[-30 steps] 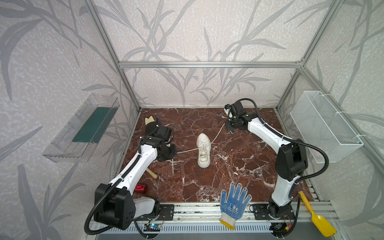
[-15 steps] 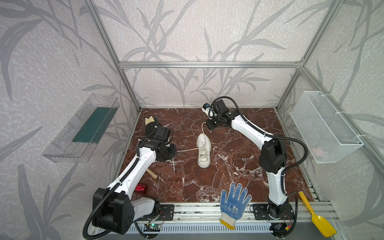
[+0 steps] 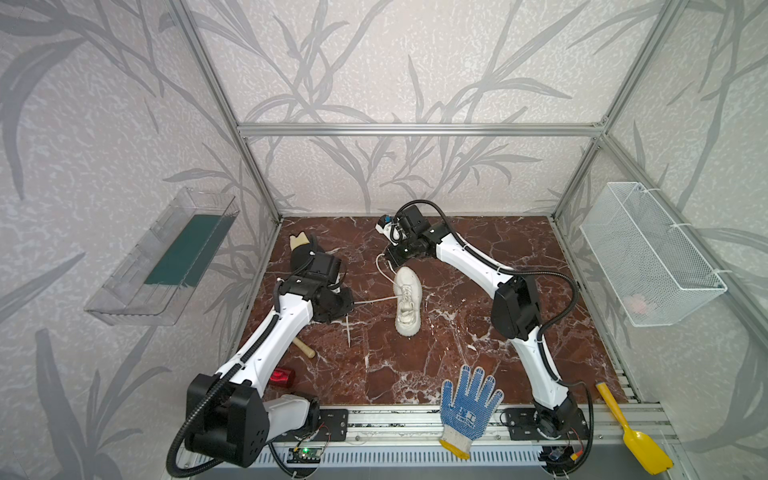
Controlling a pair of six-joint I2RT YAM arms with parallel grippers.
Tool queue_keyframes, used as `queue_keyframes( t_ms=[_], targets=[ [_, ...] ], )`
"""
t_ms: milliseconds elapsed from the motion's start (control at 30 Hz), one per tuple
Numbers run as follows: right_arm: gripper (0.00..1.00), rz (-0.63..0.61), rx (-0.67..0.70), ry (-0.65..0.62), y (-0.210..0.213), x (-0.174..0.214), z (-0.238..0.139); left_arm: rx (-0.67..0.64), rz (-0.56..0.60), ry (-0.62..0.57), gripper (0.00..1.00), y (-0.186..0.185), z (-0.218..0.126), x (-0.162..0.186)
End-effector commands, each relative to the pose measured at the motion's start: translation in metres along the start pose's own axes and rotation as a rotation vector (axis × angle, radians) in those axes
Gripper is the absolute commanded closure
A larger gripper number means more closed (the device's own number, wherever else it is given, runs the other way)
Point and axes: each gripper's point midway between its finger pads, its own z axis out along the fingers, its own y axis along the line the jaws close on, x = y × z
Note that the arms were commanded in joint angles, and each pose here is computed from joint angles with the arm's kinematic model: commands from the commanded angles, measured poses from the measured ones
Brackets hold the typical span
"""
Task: Tie the shoes
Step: 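Hold both lace ends taut, stretching them away from the sneaker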
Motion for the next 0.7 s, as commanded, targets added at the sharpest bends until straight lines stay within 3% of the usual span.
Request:
queue_keyframes(
  t_ms=[0, 133, 333, 500, 667],
  targets=[
    [1.00, 0.021, 0.229, -0.116, -0.036, -0.033, -0.064, -0.066, -0.023, -0.022, 1.00, 0.012, -0.006, -0.005],
    [1.00, 0.106, 0.499, -0.124, -0.086, -0.011, -0.128, -0.117, -0.062, -0.040, 1.00, 0.027, -0.012, -0.010],
    [1.00, 0.197, 0.748, -0.150, -0.126, 0.052, -0.205, -0.091, -0.034, 0.003, 1.00, 0.023, -0.016, -0.013],
    [1.00, 0.322, 0.810, -0.134, -0.154, 0.098, -0.232, -0.087, -0.013, 0.043, 1.00, 0.021, -0.025, -0.008],
    [1.00, 0.349, 0.852, -0.094, -0.171, 0.117, -0.236, -0.095, -0.032, 0.017, 1.00, 0.024, -0.035, -0.006]
  ],
)
